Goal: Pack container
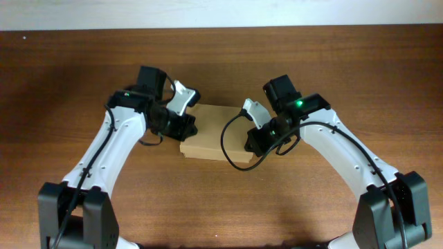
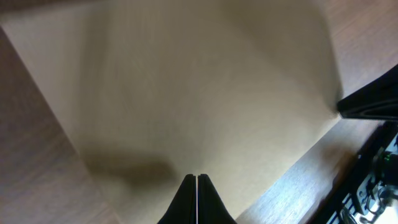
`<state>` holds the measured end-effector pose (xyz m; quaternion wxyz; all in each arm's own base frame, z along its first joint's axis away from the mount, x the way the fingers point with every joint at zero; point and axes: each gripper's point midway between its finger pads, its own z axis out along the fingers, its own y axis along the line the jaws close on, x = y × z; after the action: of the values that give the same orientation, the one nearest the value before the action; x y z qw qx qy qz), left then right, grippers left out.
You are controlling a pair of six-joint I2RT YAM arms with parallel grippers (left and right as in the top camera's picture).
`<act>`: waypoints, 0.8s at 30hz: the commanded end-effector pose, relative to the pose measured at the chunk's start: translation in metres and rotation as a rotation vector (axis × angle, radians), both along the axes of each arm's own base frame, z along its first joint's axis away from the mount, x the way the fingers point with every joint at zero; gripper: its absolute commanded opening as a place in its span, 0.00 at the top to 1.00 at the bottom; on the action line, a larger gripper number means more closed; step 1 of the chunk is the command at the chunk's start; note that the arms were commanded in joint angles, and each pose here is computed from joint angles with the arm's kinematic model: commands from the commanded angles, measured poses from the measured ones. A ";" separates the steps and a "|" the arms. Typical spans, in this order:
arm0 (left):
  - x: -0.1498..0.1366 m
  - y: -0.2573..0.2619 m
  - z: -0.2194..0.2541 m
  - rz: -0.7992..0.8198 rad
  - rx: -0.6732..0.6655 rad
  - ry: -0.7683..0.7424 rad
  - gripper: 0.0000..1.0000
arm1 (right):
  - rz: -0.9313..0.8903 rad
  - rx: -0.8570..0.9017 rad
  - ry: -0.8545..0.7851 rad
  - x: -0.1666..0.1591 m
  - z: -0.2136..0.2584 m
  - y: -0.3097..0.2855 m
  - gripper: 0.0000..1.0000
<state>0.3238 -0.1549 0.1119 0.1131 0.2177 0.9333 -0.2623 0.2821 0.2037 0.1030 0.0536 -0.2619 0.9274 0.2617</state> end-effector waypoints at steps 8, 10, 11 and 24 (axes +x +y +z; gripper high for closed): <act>-0.017 0.003 -0.023 0.020 0.006 0.071 0.98 | -0.015 -0.051 0.006 -0.003 -0.016 -0.009 0.96; -0.017 0.003 -0.024 0.021 0.006 0.073 0.98 | -0.016 -0.051 0.006 -0.003 -0.016 -0.009 0.96; -0.017 0.003 -0.023 0.032 0.005 0.078 0.98 | -0.017 -0.051 0.008 -0.003 -0.015 -0.009 0.96; -0.043 0.009 0.109 0.057 -0.087 -0.303 0.98 | -0.060 0.064 -0.242 -0.008 0.112 -0.011 0.96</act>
<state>0.2959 -0.1477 0.1812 0.2138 0.2123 0.9167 -0.2624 0.2764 0.1952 0.1556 0.0925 -0.2527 0.9303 0.2494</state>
